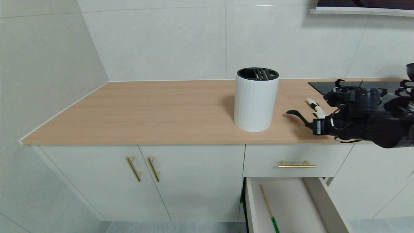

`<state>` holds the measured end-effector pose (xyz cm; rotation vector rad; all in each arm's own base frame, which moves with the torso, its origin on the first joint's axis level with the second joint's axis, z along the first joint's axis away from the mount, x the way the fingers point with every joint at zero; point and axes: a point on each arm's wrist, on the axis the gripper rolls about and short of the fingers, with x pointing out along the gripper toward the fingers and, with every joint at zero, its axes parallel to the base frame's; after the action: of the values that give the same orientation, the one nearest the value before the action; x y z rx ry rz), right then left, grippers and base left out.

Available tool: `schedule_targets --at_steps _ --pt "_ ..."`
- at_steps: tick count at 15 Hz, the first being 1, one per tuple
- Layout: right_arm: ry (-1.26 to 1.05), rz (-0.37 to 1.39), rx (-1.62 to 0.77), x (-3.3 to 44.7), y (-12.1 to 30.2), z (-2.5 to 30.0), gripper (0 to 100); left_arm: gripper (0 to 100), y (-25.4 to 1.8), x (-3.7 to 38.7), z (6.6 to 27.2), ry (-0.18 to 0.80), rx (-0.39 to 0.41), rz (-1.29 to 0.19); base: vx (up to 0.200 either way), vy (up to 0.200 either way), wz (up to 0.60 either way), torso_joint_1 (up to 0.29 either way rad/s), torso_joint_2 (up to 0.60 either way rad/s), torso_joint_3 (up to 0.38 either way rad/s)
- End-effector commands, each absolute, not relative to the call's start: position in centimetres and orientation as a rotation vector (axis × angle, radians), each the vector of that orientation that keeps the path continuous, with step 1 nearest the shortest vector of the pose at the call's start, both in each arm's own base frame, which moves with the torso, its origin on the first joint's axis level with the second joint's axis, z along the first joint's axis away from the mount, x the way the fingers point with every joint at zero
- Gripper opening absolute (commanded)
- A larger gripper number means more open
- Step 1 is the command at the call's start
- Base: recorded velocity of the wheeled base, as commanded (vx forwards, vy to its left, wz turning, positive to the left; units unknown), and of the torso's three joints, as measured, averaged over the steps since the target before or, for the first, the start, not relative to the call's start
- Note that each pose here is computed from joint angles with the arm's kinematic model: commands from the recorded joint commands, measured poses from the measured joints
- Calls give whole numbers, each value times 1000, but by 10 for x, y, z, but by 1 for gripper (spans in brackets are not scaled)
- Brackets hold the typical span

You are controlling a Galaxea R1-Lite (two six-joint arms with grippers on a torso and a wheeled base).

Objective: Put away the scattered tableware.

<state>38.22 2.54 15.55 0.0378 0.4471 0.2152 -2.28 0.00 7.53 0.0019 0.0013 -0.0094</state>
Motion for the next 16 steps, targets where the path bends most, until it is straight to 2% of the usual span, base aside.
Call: schedule_targets --at_steps 1,3,4,5,8,12,16 --pt "429 216 105 336 28 202 0 100 0 -23 75 2 2 -9 0 0 0 0 0 0" --pt "446 207 145 311 28 214 0 100 0 -23 75 2 2 -9 0 0 0 0 0 0" --pt "467 211 151 282 26 221 0 100 0 -23 75 2 2 -9 0 0 0 0 0 0" --pt "465 219 149 258 25 222 0 100 0 -23 75 2 2 -9 0 0 0 0 0 0" --pt "487 232 138 228 27 213 0 100 0 -23 75 2 2 -9 0 0 0 0 0 0" --pt "517 300 107 200 39 200 0 100 0 -23 75 2 2 -9 0 0 0 0 0 0" --pt "546 320 19 194 38 188 0 100 0 -23 75 2 2 -9 0 0 0 0 0 0"
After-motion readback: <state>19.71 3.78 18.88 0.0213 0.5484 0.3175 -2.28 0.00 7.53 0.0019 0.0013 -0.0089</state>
